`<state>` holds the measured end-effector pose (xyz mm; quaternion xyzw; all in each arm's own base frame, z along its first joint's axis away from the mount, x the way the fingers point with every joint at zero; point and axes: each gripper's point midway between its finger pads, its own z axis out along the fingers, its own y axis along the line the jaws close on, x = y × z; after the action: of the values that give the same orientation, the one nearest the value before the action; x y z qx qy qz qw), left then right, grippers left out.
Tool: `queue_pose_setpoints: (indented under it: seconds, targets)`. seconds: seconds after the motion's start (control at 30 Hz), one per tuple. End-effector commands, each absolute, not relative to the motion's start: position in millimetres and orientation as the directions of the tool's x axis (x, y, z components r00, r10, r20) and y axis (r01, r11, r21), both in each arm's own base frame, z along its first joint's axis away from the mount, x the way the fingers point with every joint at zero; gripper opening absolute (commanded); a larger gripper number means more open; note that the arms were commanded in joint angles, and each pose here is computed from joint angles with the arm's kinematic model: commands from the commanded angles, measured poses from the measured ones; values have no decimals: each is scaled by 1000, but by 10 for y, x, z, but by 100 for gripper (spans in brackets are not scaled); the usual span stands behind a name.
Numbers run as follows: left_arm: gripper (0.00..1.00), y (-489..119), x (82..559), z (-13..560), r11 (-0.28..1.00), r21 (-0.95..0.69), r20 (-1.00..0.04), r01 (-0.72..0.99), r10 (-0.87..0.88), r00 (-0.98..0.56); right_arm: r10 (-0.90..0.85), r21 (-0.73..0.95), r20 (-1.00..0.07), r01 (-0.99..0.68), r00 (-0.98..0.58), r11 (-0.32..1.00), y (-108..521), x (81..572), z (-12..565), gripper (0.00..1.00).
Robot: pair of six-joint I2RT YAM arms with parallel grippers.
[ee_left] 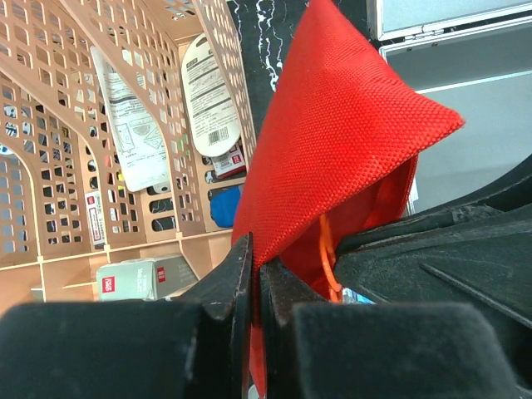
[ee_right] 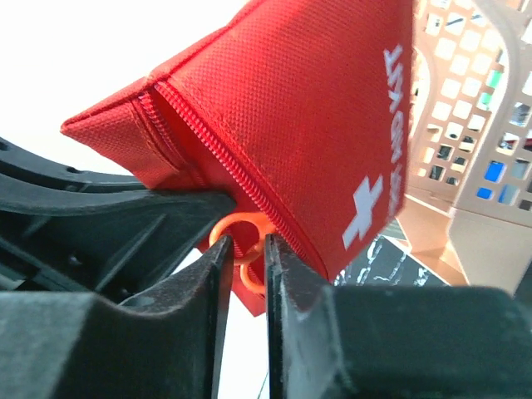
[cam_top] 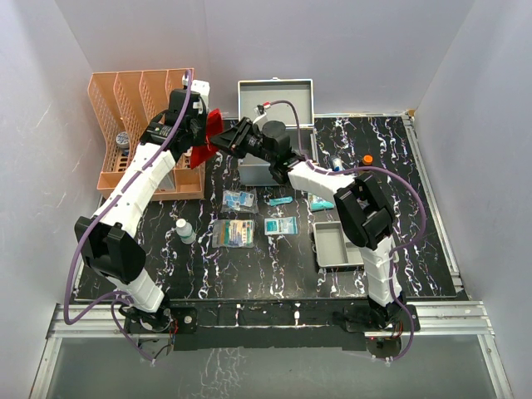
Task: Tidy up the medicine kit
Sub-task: Place the scissors in the medicine pouch.
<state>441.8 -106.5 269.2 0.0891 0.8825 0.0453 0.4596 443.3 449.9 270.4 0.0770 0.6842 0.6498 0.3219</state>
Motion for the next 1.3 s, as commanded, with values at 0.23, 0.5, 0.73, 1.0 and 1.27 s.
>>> queue_pose_setpoints:
  seconds: [0.23,0.5,0.73,1.0,1.27]
  targets:
    - [0,-1039,4352,2942,986,133,-835,105,168,-524,542,919,-391,-349,-744,185,4440,4422,3001,31]
    - [0,-1005,4342,2913,982,156,-828,104,187,-529,512,856,-516,-441,-686,271,4317,4324,3386,27]
    - [0,-955,4294,2873,979,178,-812,98,202,-547,284,634,-716,-425,-638,646,3797,4137,3259,27]
    - [0,-934,4311,2862,978,189,-806,90,207,-554,-281,261,-633,-541,-721,800,3243,3288,2011,37]
    - [0,-918,4281,2766,979,182,-784,92,201,-587,-604,60,-688,-860,-403,506,3364,2907,1689,44]
